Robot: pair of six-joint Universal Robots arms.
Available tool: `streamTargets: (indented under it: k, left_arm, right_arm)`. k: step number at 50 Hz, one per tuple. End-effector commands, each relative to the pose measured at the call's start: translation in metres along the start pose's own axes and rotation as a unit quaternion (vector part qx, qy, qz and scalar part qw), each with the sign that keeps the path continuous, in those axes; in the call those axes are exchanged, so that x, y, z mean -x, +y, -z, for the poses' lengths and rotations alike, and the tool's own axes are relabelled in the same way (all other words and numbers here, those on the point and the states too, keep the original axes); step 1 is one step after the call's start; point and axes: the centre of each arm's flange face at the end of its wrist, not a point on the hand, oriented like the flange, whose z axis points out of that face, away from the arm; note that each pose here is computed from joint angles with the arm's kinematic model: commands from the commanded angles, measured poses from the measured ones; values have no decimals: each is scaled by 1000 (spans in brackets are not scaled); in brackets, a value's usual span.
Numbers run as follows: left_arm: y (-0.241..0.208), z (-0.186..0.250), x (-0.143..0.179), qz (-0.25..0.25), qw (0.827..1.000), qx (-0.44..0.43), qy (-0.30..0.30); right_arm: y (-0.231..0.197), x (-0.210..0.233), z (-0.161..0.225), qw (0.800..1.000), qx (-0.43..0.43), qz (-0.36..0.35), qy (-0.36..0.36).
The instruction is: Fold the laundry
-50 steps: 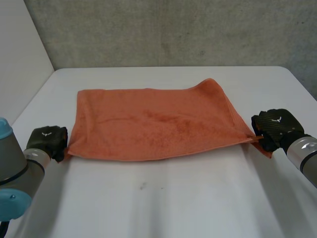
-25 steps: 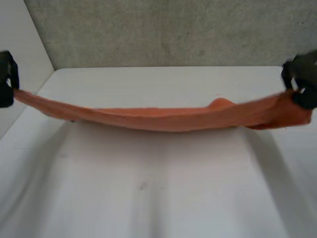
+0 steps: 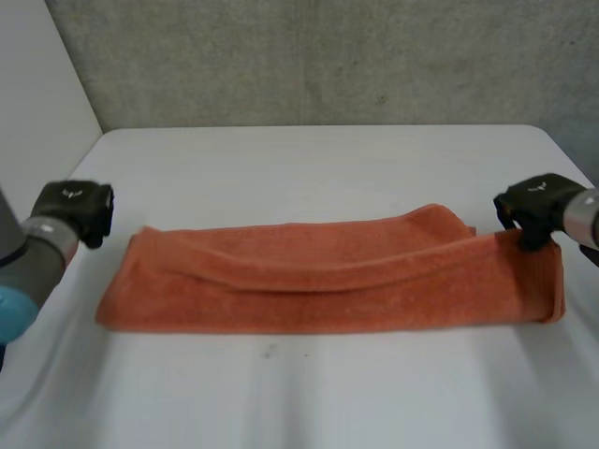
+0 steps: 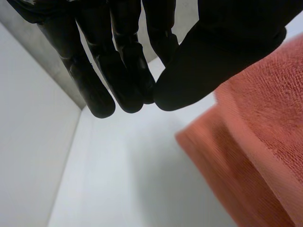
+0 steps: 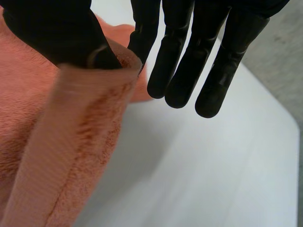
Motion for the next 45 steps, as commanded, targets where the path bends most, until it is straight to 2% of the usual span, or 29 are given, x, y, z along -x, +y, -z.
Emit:
streamTargets:
  k: [1, 2, 3, 4, 5, 6, 7, 8, 9, 11, 13, 14, 15, 16, 17, 18, 20, 24, 30, 32, 33, 35, 36, 38, 41, 43, 45]
  left_arm:
    - [-102, -32, 11, -27, 982, -181, -40]
    - [-102, -32, 11, -27, 982, -181, -40]
    - [-128, -29, 15, -24, 970, -234, -55]
    - [-128, -29, 15, -24, 970, -234, -55]
    - [-155, -21, 19, -19, 954, -291, -69]
    - [-178, -10, 26, -13, 935, -344, -89]
    - [-178, -10, 26, -13, 934, -345, -89]
    - [-196, 0, 33, -5, 915, -389, -106]
    - [-209, 9, 38, 0, 898, -424, -117]
    - [-211, 14, 37, 2, 892, -437, -116]
    - [-206, 15, 36, 2, 896, -431, -112]
    - [-195, 13, 35, 3, 903, -416, -110]
    - [-195, 13, 35, 3, 903, -416, -110]
    - [-183, 11, 31, 3, 911, -400, -104]
    - [-168, 8, 25, 2, 920, -379, -94]
    - [-168, 8, 25, 2, 921, -379, -94]
    - [-139, 5, 11, 1, 938, -339, -75]
    - [-115, 3, 1, 3, 950, -306, -61]
    - [-90, 4, -16, 51, 961, -270, -22]
    - [-82, 9, -39, 105, 961, -253, 24]
    - [-82, 9, -39, 105, 961, -253, 25]
    - [-78, 17, -63, 152, 958, -232, 72]
    - [-78, 17, -63, 153, 958, -232, 73]
    - [-74, 23, -84, 182, 954, -205, 120]
    - [-71, 26, -95, 189, 953, -186, 148]
    - [-62, 33, -115, 197, 948, -148, 203]
    - [-58, 34, -121, 203, 944, -132, 223]
  right_arm:
    - [-79, -30, -11, 979, -153, 14, 130]
    - [-105, -40, 0, 964, -208, 8, 162]
    - [-106, -41, 0, 964, -209, 8, 162]
    - [-132, -49, 16, 945, -268, 2, 189]
    - [-156, -56, 36, 921, -326, -4, 211]
    - [-156, -56, 37, 921, -327, -4, 211]
    - [-174, -62, 55, 899, -374, -8, 230]
    - [-186, -66, 70, 880, -408, -10, 244]
    - [-186, -66, 71, 880, -409, -10, 244]
    - [-190, -66, 81, 872, -421, -11, 250]
    - [-179, -54, 83, 890, -396, -15, 227]
    - [-179, -54, 83, 890, -395, -15, 227]
    - [-168, -43, 78, 905, -374, -15, 204]
    - [-168, -43, 78, 905, -374, -15, 204]
    - [-159, -30, 73, 916, -357, -17, 181]
    - [-153, -14, 73, 924, -348, -15, 157]
    - [-151, -2, 77, 927, -348, -10, 141]
    - [-143, 13, 88, 931, -343, 2, 123]
    - [-156, 13, 122, 919, -372, 8, 133]
    - [-160, 10, 132, 914, -381, 10, 140]
    - [-160, 10, 132, 914, -381, 10, 140]
    - [-170, 5, 153, 905, -397, 12, 153]
    - [-170, 5, 153, 905, -398, 12, 153]
    - [-177, 2, 170, 899, -407, 14, 158]
    - [-185, -1, 185, 894, -417, 16, 161]
    - [-190, 0, 194, 891, -425, 17, 161]
    - [-195, 3, 203, 886, -436, 19, 160]
